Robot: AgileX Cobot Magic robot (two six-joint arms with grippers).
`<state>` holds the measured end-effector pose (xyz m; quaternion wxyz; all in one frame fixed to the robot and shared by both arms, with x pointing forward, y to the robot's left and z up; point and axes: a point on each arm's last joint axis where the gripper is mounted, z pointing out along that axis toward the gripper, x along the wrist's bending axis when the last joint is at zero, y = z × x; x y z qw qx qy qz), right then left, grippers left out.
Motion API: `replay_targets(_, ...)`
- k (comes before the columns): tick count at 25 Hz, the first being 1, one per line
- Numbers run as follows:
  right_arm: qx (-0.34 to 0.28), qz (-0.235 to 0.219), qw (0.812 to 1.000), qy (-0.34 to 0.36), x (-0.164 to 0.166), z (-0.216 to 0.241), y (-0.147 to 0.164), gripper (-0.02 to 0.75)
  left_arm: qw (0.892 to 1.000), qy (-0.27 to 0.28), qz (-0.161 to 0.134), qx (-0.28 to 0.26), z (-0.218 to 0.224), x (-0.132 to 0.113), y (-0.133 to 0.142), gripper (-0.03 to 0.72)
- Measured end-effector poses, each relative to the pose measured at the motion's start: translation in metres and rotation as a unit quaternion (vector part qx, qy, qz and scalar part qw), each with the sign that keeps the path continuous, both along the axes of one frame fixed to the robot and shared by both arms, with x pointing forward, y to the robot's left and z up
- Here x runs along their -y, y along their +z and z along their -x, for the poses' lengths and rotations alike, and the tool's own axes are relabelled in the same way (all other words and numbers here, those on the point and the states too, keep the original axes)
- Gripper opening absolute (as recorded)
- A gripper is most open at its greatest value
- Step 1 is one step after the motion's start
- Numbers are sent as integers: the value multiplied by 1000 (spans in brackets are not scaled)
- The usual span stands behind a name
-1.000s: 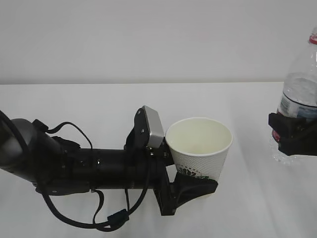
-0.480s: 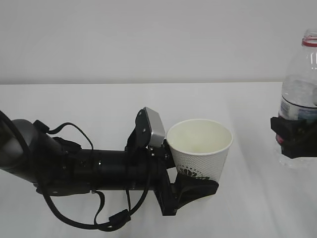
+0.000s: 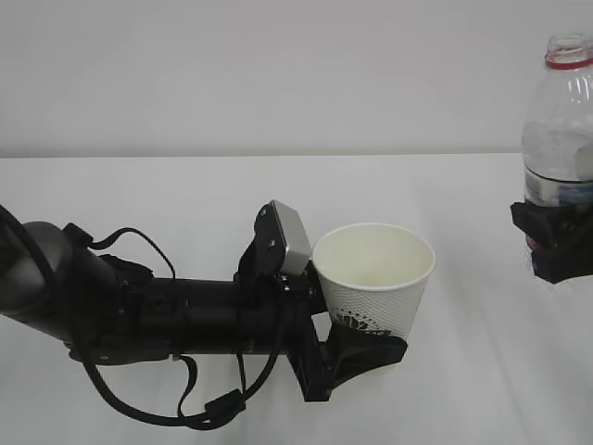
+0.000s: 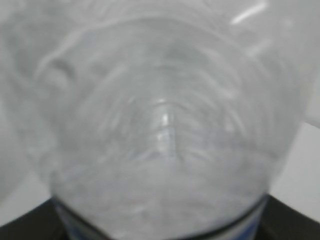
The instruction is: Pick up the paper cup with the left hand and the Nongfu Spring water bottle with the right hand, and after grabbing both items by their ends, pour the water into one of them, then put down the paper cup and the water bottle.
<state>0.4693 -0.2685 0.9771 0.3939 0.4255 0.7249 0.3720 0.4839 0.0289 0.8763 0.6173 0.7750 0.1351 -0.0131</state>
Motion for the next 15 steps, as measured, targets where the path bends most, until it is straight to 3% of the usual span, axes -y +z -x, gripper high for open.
replay_targets(8, 7, 34, 999, 16, 0, 0, 0, 442, 1000, -4, -14, -2, 5, 5, -2, 544)
replay_targets(15, 19, 83, 996, 39, 0, 0, 0, 442, 1000, -17, -2, 13, 7, 19, 5, 544)
